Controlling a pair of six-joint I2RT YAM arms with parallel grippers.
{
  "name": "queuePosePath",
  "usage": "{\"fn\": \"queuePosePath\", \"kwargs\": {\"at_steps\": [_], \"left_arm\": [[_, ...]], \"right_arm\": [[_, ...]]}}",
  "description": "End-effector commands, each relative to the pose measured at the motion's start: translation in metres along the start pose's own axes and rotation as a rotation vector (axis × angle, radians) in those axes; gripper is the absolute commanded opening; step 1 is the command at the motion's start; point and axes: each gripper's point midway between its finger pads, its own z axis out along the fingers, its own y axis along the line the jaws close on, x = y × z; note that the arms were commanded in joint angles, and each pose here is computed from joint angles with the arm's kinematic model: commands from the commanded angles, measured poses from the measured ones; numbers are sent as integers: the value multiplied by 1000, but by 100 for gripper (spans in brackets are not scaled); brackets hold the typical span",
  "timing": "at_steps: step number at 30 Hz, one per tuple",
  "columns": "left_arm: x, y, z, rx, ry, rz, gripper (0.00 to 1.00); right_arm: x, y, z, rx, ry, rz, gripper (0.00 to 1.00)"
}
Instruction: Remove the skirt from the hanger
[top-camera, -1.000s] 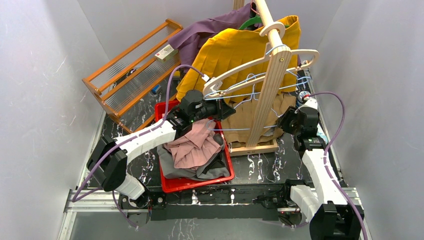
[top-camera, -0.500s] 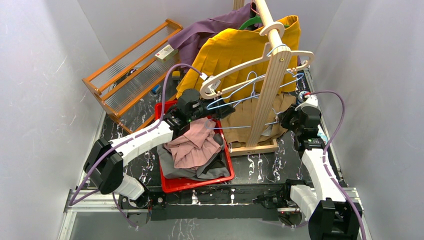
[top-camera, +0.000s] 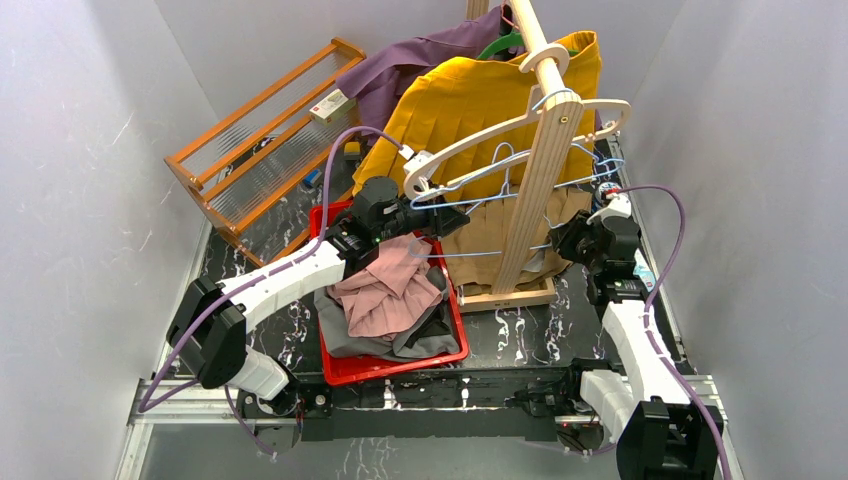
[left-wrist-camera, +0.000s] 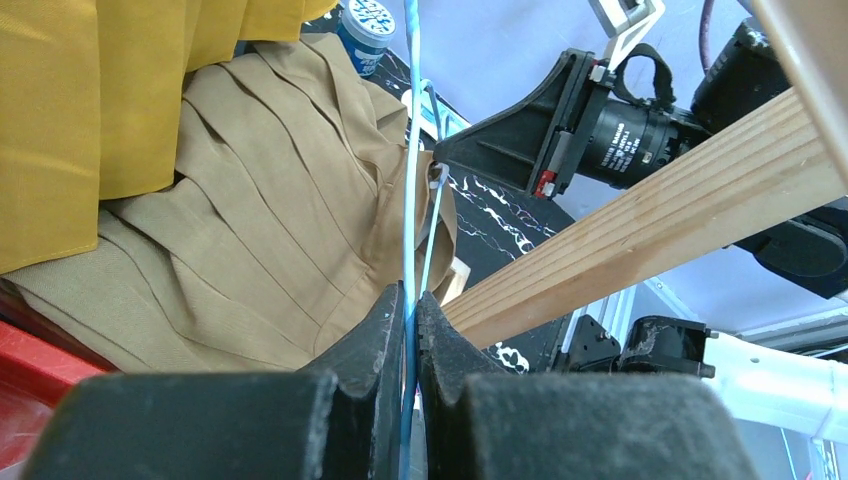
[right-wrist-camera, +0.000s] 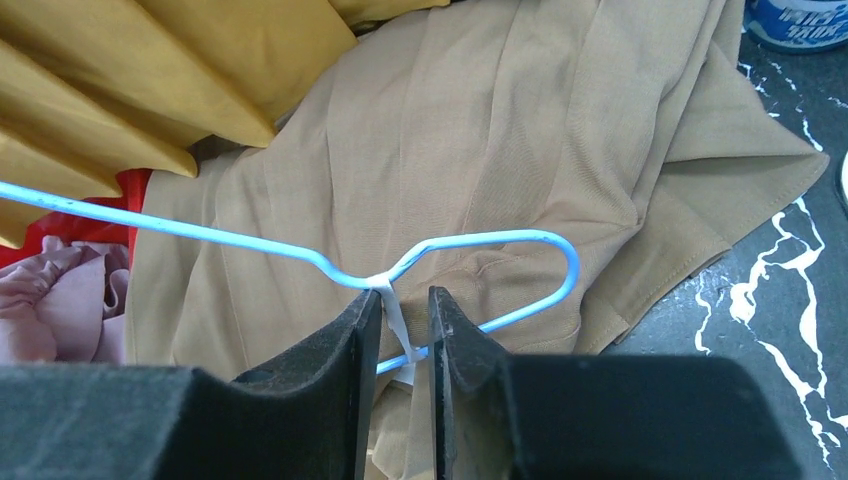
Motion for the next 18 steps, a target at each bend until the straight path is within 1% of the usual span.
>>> {"fn": "queuePosePath", "kwargs": {"at_steps": [1, 3, 5, 6, 8, 9, 12, 14, 18], "left_arm": [[-36, -25, -11, 70, -82, 25, 0], [-36, -25, -11, 68, -80, 22, 0], [-35, -24, -11, 65, -78, 22, 0], [-35, -24, -11, 65, -77, 24, 0], [-35, -23, -12, 58, -76, 27, 0], [-33, -21, -12, 54, -72, 30, 0], [-26, -17, -12, 46, -43, 68, 0], [-18, -13, -16, 42, -29, 127, 0], [-12, 8, -24, -48, -56, 124, 0]], "right_arm": [[-20, 7, 6, -30, -56, -24, 29], [-21, 6, 6, -25, -59, -26, 21], [-23, 7, 5, -28, -64, -29, 18], [-24, 7, 4, -27, -72, -29, 15], [-27, 5, 2, -10, -87, -24, 4], [-29, 3, 1, 7, -91, -20, 0], [-38, -8, -4, 97, -100, 1, 0], [-42, -14, -7, 153, -92, 19, 0], [-44, -25, -9, 246, -55, 54, 0]]}}
